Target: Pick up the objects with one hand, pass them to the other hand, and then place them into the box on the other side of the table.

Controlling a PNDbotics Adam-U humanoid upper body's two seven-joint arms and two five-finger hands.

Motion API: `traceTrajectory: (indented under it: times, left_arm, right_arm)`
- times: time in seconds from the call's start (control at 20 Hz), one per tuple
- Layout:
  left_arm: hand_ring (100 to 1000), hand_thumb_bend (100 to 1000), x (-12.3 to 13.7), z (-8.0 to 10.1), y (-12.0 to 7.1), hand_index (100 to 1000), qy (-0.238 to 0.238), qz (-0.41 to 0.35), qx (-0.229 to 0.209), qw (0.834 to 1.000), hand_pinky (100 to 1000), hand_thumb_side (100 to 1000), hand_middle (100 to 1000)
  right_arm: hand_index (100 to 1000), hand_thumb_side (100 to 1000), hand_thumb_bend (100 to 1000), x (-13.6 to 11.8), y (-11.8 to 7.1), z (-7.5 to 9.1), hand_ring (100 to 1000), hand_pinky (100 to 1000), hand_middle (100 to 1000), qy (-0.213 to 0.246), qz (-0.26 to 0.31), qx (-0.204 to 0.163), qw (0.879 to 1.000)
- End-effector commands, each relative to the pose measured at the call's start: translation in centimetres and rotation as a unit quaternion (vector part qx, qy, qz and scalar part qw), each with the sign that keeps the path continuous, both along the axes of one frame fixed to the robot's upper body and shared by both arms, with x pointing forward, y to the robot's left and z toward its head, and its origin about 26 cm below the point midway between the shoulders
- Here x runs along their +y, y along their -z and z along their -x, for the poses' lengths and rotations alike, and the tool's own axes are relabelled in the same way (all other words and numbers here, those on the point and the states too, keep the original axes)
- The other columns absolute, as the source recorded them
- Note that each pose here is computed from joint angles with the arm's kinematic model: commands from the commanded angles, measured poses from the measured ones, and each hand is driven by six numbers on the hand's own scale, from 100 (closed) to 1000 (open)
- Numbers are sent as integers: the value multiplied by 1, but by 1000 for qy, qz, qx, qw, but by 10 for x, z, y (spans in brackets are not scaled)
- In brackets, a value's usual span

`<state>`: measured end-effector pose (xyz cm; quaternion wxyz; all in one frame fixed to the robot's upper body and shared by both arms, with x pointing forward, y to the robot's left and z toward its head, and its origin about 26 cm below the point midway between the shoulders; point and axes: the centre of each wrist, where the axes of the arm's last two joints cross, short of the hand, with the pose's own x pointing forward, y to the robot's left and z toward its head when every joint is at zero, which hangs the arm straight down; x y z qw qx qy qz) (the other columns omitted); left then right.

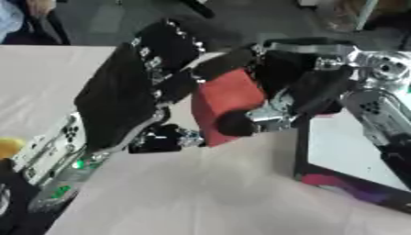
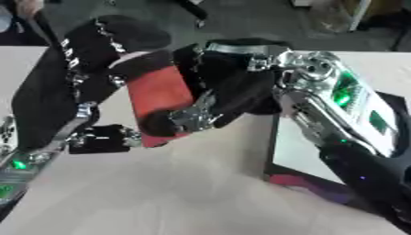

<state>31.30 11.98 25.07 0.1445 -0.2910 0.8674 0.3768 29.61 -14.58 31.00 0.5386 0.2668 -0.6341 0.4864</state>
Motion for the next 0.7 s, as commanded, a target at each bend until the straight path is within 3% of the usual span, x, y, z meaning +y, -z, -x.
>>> traceTrajectory:
  times: [0.05,0.45,0.5,0.55,0.65,0.7]
  left_arm:
    - [806,1000,7,1,-7,893,-10,1,-18,1000,791,100,783]
    - [788,1000,24,-3,0,868,-34,3,-13,999,772,100,764]
    - [786,1000,28,-4,1,863,-39,3,-11,999,771,100,760]
    - [785,997,32,-5,3,862,-45,4,-9,999,769,100,760]
    - [780,982,40,-7,6,858,-58,7,-4,998,766,100,755]
    - [777,976,44,-9,9,853,-65,7,0,998,763,100,752]
  right_arm:
    - [541,100,450,-6,-9,3,756,857,447,12,-1,-16,1000]
    - [543,100,458,-26,-6,-1,757,859,449,60,-18,-20,998]
    - [543,116,357,-31,-5,-2,757,859,453,73,-22,-23,997]
    - [544,100,460,-37,-4,-3,757,859,449,87,-27,-25,996]
    - [544,100,464,-48,-2,-5,758,859,450,119,-37,-34,992]
    - [545,100,406,-54,0,-5,758,859,453,139,-40,-39,989]
